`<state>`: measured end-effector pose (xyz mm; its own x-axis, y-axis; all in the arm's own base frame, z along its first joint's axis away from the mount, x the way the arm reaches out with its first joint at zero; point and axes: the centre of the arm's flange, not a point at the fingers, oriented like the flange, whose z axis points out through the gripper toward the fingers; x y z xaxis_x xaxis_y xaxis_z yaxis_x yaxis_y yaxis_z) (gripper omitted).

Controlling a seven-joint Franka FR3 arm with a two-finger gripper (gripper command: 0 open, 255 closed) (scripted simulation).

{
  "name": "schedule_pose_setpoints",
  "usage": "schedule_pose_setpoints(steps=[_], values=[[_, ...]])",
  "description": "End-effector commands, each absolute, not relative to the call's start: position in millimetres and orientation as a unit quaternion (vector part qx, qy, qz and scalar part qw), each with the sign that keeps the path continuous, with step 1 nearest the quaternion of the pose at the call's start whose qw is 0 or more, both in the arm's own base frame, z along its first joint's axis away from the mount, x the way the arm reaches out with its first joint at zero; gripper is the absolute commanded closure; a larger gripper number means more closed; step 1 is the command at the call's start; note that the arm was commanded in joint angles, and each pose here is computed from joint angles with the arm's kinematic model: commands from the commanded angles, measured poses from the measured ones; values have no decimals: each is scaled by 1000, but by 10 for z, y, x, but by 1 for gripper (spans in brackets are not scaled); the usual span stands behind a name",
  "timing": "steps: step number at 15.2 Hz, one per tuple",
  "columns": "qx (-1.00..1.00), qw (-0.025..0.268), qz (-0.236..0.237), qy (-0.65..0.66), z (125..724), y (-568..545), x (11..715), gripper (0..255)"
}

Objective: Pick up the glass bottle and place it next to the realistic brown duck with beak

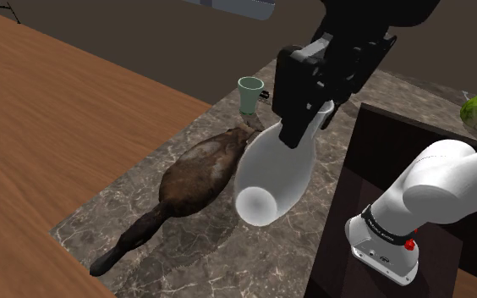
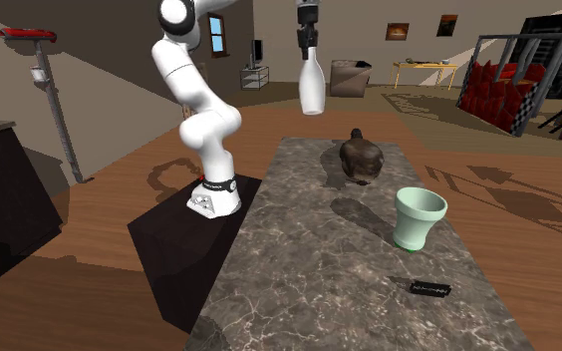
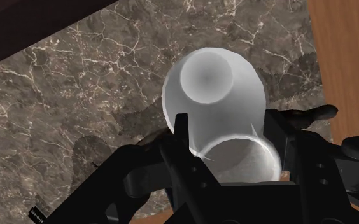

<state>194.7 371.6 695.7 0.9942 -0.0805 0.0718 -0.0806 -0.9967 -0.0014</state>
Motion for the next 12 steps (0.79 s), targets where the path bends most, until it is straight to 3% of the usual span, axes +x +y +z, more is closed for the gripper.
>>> schedule_pose_setpoints(steps=[1, 12], values=[[999, 0, 36, -41, 6862, 3964, 1882, 255], [999, 0, 36, -41, 6440, 4811, 1653, 255]])
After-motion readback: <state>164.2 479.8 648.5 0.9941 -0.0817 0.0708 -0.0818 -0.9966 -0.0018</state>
